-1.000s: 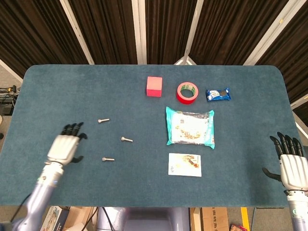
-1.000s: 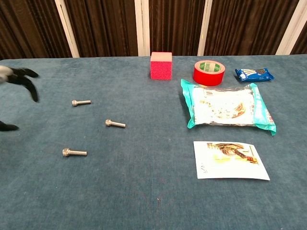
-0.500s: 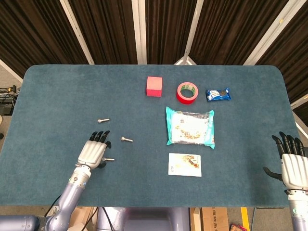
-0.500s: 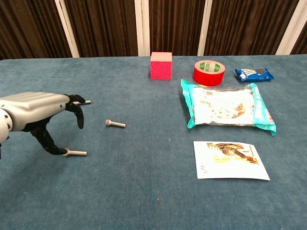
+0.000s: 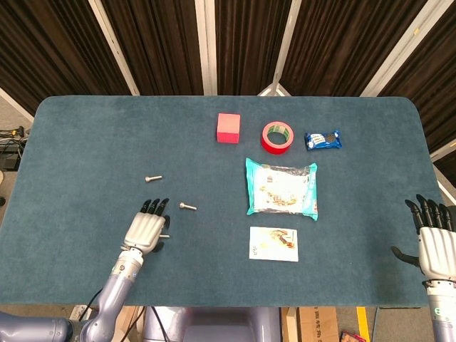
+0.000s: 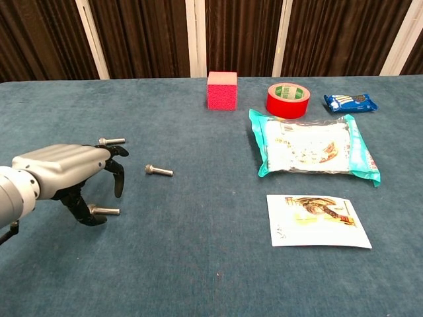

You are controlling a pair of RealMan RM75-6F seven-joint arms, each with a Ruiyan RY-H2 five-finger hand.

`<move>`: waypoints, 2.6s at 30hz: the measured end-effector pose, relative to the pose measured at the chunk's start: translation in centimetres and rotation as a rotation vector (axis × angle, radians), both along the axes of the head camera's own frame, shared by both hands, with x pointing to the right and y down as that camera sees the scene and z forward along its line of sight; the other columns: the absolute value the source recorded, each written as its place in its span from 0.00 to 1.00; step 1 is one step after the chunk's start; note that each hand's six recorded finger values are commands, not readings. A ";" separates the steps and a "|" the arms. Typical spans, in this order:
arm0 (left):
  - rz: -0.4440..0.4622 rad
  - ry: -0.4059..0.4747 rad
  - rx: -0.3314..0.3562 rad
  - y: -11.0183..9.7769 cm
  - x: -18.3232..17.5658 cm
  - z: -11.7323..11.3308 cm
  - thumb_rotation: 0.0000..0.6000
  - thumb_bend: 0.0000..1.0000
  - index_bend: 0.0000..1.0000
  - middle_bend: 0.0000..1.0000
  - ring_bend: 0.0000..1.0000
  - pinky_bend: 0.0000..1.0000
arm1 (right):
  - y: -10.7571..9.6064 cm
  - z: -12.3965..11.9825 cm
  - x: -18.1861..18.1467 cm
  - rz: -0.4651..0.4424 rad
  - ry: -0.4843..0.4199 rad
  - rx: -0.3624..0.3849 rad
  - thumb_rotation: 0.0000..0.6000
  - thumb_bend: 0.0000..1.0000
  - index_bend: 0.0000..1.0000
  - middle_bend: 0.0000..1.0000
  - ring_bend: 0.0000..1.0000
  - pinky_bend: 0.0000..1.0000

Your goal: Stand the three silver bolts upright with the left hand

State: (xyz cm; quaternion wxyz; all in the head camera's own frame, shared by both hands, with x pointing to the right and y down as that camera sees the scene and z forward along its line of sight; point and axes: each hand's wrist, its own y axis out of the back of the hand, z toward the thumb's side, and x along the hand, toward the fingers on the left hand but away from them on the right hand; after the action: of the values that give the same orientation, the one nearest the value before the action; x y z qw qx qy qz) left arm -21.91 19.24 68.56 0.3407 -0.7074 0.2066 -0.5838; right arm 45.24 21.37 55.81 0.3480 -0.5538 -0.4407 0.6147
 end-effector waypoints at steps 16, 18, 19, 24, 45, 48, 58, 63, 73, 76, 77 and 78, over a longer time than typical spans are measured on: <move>0.012 -0.006 0.014 0.5 0.4 0.9 1.00 0.46 0.50 0.02 0.00 0.00 | -0.1 -0.1 0.3 0.021 -0.001 0.012 1.00 0.02 0.14 0.06 0.00 0.00; 0.012 -0.003 0.011 0.5 0.4 0.9 1.00 0.47 0.51 0.03 0.00 0.00 | -0.1 0.0 0.3 0.022 -0.002 0.011 1.00 0.02 0.14 0.06 0.00 0.00; 0.012 -0.001 0.010 0.5 0.5 0.9 1.00 0.47 0.51 0.03 0.00 0.00 | -0.1 0.0 0.3 0.023 -0.002 0.011 1.00 0.02 0.14 0.06 0.00 0.00; 0.015 0.003 0.009 0.6 0.6 1.0 1.00 0.48 0.51 0.03 0.00 0.00 | -0.1 0.0 0.3 0.026 -0.004 0.013 1.00 0.02 0.14 0.06 0.00 0.00; 0.019 -0.006 0.019 0.7 0.6 1.2 1.00 0.50 0.54 0.04 0.00 0.00 | -0.2 -0.1 0.4 0.034 -0.007 0.018 1.00 0.02 0.14 0.06 0.00 0.00; 0.020 -0.008 0.017 0.7 0.6 1.3 1.00 0.50 0.54 0.04 0.00 0.00 | -0.2 -0.1 0.4 0.036 -0.008 0.019 1.00 0.02 0.14 0.06 0.00 0.00; 0.025 -0.012 0.009 0.9 0.7 1.5 1.00 0.51 0.55 0.04 0.00 0.00 | -0.3 0.0 0.5 0.044 -0.010 0.018 1.00 0.02 0.14 0.06 0.00 0.00; 0.028 -0.009 0.012 0.9 0.8 1.5 1.00 0.54 0.56 0.04 0.00 0.00 | -0.3 -0.1 0.6 0.046 -0.013 0.021 1.00 0.02 0.14 0.06 0.00 0.00; 0.005 0.030 0.036 0.4 0.8 0.8 1.00 0.54 0.56 0.05 0.00 0.00 | -0.3 -0.1 0.5 0.044 -0.017 0.024 1.00 0.02 0.14 0.06 0.00 0.00; -0.011 0.048 0.037 0.3 0.6 0.6 1.00 0.54 0.56 0.05 0.00 0.00 | -0.3 -0.1 0.5 0.042 -0.016 0.023 1.00 0.02 0.14 0.06 0.00 0.00; -0.017 0.055 0.037 0.3 0.5 0.5 1.00 0.54 0.56 0.05 0.00 0.00 | -0.3 -0.1 0.5 0.042 -0.016 0.023 1.00 0.02 0.14 0.06 0.00 0.00; -0.024 0.064 0.035 0.2 0.4 0.5 1.00 0.54 0.56 0.05 0.00 0.00 | -0.2 -0.1 0.5 0.041 -0.016 0.023 1.00 0.02 0.14 0.06 0.00 0.00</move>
State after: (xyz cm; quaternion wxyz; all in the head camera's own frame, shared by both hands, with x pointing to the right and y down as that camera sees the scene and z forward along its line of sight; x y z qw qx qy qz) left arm -21.51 19.49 69.04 0.3390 -0.7172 0.2361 -0.5613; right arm 45.69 21.12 55.73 0.3379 -0.5455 -0.4618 0.6123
